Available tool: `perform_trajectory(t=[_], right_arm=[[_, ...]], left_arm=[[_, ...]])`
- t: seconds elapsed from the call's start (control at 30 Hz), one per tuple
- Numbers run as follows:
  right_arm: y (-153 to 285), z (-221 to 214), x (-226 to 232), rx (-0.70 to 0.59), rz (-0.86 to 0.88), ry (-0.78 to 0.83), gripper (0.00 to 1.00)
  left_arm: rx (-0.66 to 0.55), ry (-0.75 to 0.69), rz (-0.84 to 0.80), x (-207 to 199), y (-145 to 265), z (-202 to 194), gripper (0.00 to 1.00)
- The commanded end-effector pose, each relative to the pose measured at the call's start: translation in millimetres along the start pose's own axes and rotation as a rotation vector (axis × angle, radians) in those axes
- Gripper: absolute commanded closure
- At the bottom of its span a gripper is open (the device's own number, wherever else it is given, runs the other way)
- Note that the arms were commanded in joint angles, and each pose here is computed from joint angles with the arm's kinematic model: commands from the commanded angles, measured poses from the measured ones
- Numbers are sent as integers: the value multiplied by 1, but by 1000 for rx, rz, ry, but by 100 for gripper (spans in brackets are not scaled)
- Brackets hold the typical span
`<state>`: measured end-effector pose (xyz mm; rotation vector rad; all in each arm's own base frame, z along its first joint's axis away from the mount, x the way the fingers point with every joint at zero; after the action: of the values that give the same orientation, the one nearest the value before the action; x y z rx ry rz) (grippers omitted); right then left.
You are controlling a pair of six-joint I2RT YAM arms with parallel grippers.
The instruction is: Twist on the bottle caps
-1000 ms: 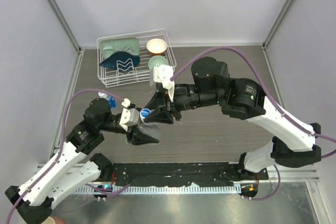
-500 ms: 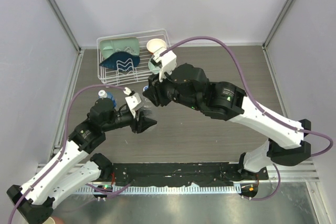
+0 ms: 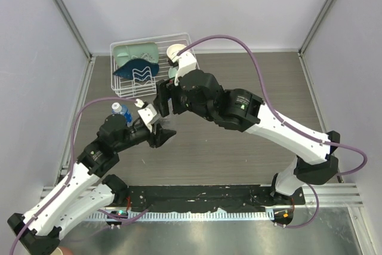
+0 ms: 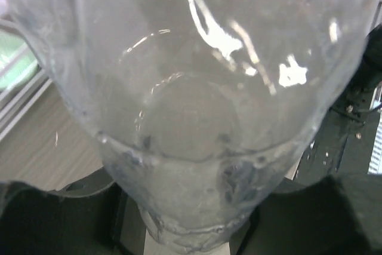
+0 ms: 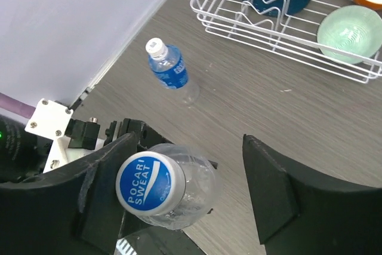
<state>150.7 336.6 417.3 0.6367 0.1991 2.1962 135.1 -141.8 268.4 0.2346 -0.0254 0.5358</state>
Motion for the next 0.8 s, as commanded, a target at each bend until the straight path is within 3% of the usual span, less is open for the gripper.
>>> perform_trajectory(t=[0.0,0.2,0.43,0.67,0.77], right_arm=[[41,34,10,-40,170,28,21],[93,47,12,-22,433,125,18],[110,29,6,151,660,364,18],[116,30,1,162,721,503,18],[120,31,5,154,791,538,18]], left_arm=[[-273,-153,-29,0,6,50,100],[-254,-129,-79,-5,4,42,100],[-210,-75,-254,-20,3,34,100],[-217,-127,-636,-48,16,27,100],[-199,-130,-715,-53,19,21,100]])
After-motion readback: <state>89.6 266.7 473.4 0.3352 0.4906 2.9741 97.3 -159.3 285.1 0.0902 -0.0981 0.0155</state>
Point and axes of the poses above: each gripper's point midway between its finger pads, its own y axis back along the fingers, its own x axis along the line the jaws close on, z = x × y, the point moved 9 cm from there along y, back along the fingers, and after that the axes turned 8 degrees about -y, right-handed, at the moved point
